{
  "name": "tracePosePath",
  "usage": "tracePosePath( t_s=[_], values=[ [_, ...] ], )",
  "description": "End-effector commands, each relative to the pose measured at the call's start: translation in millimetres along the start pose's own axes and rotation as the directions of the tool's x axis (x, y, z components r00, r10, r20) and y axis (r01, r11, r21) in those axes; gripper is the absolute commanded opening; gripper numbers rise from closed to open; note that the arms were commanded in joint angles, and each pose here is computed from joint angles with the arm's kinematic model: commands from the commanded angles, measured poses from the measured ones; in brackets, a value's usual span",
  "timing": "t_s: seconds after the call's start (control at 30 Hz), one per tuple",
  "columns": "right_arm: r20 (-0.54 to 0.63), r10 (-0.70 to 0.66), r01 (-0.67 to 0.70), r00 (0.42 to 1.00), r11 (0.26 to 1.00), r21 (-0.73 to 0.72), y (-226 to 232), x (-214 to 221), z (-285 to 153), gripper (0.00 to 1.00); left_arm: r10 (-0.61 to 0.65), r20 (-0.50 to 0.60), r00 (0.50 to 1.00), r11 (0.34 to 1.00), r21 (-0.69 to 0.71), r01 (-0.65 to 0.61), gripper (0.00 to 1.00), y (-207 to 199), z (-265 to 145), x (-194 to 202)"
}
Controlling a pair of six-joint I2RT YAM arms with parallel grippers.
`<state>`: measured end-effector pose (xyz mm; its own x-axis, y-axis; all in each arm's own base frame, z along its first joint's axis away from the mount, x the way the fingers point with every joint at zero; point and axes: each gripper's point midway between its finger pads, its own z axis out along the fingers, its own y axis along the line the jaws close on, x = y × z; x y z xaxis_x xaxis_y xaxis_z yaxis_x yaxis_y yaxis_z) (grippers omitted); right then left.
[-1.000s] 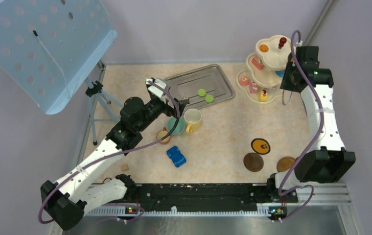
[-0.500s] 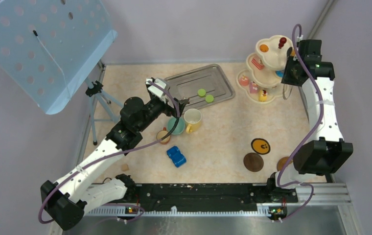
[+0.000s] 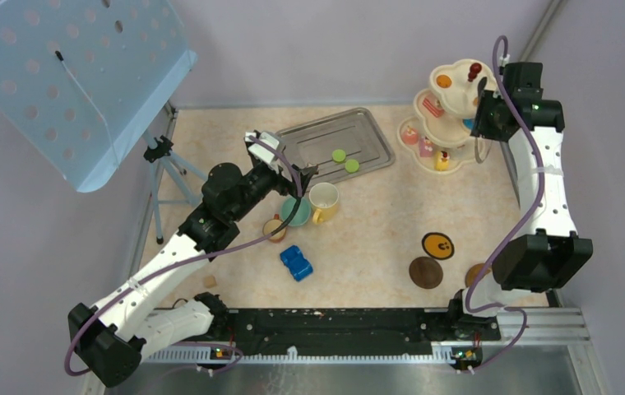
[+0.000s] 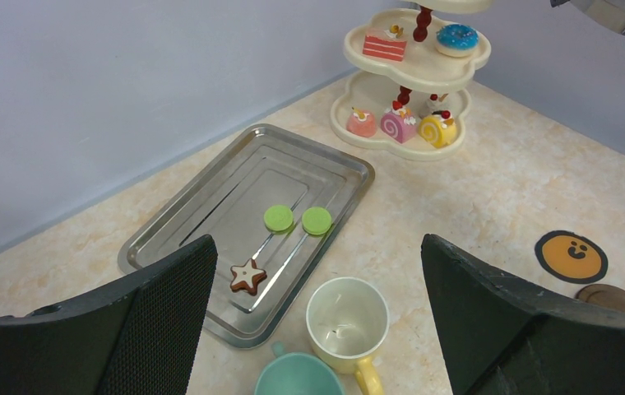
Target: Serve the afternoon tea
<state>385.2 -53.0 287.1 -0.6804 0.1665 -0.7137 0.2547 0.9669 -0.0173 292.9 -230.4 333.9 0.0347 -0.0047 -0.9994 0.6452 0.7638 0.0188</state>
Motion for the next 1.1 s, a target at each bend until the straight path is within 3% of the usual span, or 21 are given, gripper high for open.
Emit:
tracePosePath(
  t_s=[0.0, 0.17, 0.3, 0.4, 0.67, 1.07],
  values=[
    [0.099, 0.018, -0.015, 0.995, 0.999, -0.031, 2.6, -24.5, -25.8, 0.42, -0.001, 0.044, 0.999, 1.000, -0.005, 0.001, 0.99, 0.0, 0.4, -11.8],
    [0.182, 0.032, -0.013, 0.983, 0.994, -0.108, 12.8, -24.1, -68.7, 0.40, -0.003, 0.042, 0.999, 1.000, 0.007, 0.003, 0.99, -2.1, 1.3, -11.1],
    [0.209, -0.031, 0.079, 0.977, 0.971, -0.224, 46.4, -5.5, -96.7, 0.38, -0.003, 0.029, 1.000, 1.000, -0.002, 0.003, 0.99, -0.4, 3.7, -6.6],
    [0.193, -0.015, 0.062, 0.981, 0.969, -0.241, 49.9, 7.4, -104.2, 0.38, -0.009, 0.024, 1.000, 1.000, 0.013, 0.009, 0.99, -3.2, 5.2, -4.8],
    [0.108, 0.075, -0.059, 0.991, 0.987, -0.152, 15.8, 23.2, -69.5, 0.34, -0.011, 0.026, 1.000, 1.000, 0.018, 0.011, 0.99, -4.4, 4.3, -5.3],
    [0.049, 0.093, -0.084, 0.994, 0.984, -0.157, 21.5, 13.1, -35.0, 0.33, -0.010, 0.046, 0.999, 1.000, 0.019, 0.010, 0.99, -4.4, 0.4, -12.4]
  ],
)
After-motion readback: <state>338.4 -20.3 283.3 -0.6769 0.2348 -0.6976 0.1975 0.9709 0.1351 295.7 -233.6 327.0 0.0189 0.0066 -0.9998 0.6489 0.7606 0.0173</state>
